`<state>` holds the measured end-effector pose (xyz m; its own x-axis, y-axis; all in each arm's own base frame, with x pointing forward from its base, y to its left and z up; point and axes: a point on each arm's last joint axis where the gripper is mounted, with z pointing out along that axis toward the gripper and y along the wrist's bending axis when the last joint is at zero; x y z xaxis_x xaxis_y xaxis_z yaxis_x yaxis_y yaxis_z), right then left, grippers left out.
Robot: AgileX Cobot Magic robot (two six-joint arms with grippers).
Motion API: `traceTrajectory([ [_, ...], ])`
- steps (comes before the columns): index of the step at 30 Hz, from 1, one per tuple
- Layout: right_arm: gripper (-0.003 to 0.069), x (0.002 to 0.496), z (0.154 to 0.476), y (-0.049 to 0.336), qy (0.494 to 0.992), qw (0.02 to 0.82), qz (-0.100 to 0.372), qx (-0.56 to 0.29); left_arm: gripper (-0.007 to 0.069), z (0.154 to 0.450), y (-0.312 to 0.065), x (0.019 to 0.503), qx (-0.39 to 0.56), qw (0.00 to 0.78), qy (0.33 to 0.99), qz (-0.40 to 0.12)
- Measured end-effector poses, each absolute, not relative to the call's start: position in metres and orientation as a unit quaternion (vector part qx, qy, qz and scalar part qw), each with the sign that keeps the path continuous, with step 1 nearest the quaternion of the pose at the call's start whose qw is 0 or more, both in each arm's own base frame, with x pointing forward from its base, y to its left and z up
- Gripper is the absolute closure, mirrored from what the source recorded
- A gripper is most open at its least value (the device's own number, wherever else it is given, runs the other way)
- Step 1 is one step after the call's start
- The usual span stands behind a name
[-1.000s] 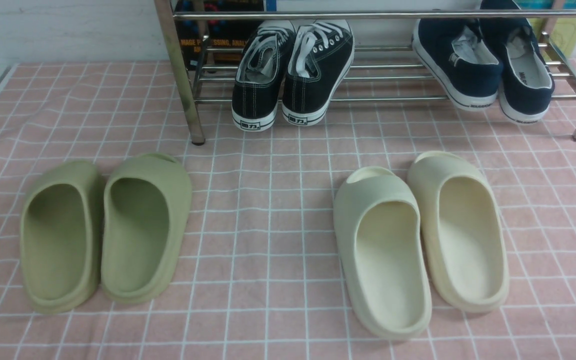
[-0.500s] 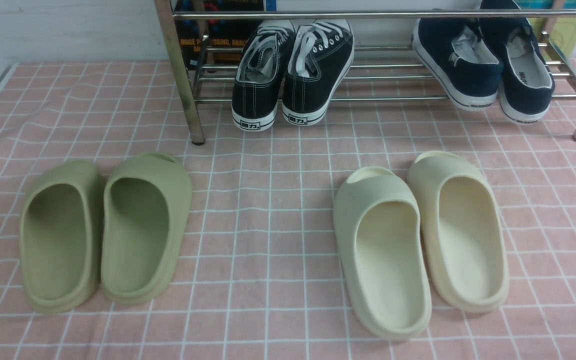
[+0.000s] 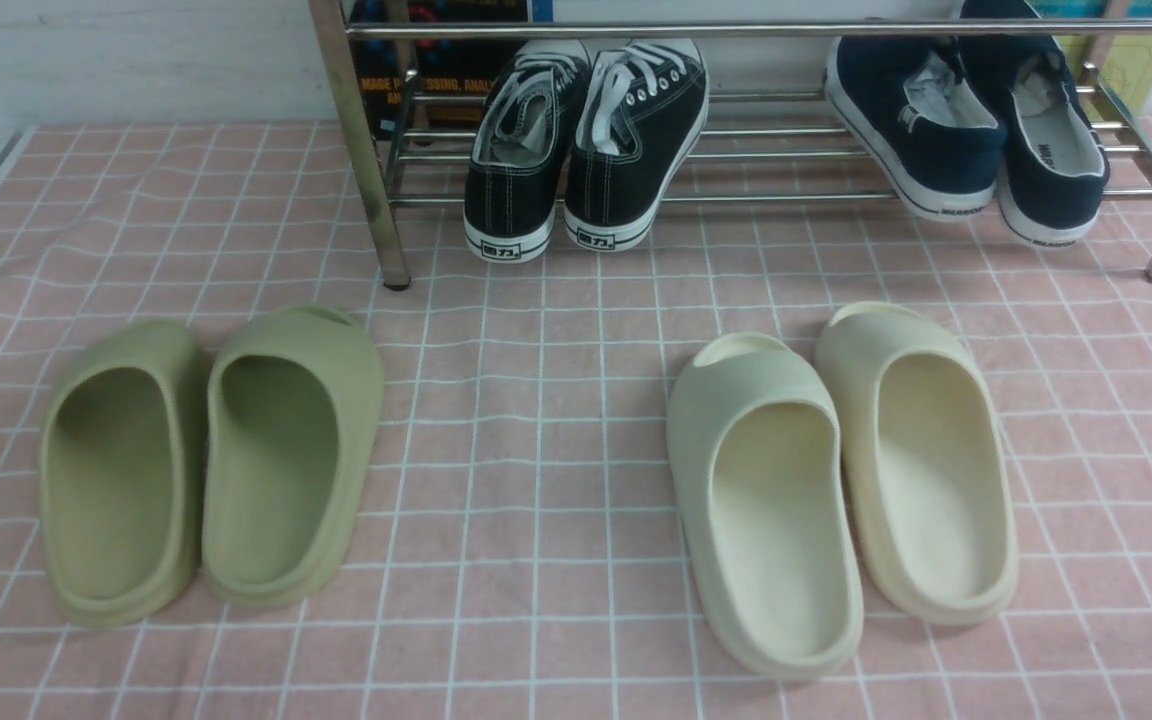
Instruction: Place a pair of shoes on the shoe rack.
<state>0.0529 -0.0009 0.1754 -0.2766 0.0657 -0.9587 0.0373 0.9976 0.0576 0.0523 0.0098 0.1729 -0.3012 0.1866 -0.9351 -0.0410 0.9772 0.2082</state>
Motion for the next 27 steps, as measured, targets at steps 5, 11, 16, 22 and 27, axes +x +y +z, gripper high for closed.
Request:
traceTrajectory([
  [5,0.0647,0.0529,0.1754,-0.0009,0.799,0.601,0.012,0.032,0.0386,0.1729,0.0098,0.0523,0.045,0.589,0.801,0.097],
  [11,0.0642,0.0529,0.1754,-0.0009,0.799,0.601,0.012,0.032,0.0386,0.1728,0.0098,0.0522,0.045,0.589,0.801,0.097],
  [16,0.0638,0.0529,0.1754,-0.0009,0.799,0.601,0.012,0.032,0.0386,0.1728,0.0098,0.0522,0.045,0.589,0.801,0.097],
  [22,0.063,0.0529,0.1754,-0.0009,0.799,0.601,0.012,0.032,0.0386,0.1728,0.0098,0.0522,0.045,0.589,0.801,0.097],
  [27,0.0625,0.0529,0.1754,-0.0009,0.799,0.601,0.012,0.032,0.0386,0.1728,0.0098,0.0522,0.045,0.589,0.801,0.097],
])
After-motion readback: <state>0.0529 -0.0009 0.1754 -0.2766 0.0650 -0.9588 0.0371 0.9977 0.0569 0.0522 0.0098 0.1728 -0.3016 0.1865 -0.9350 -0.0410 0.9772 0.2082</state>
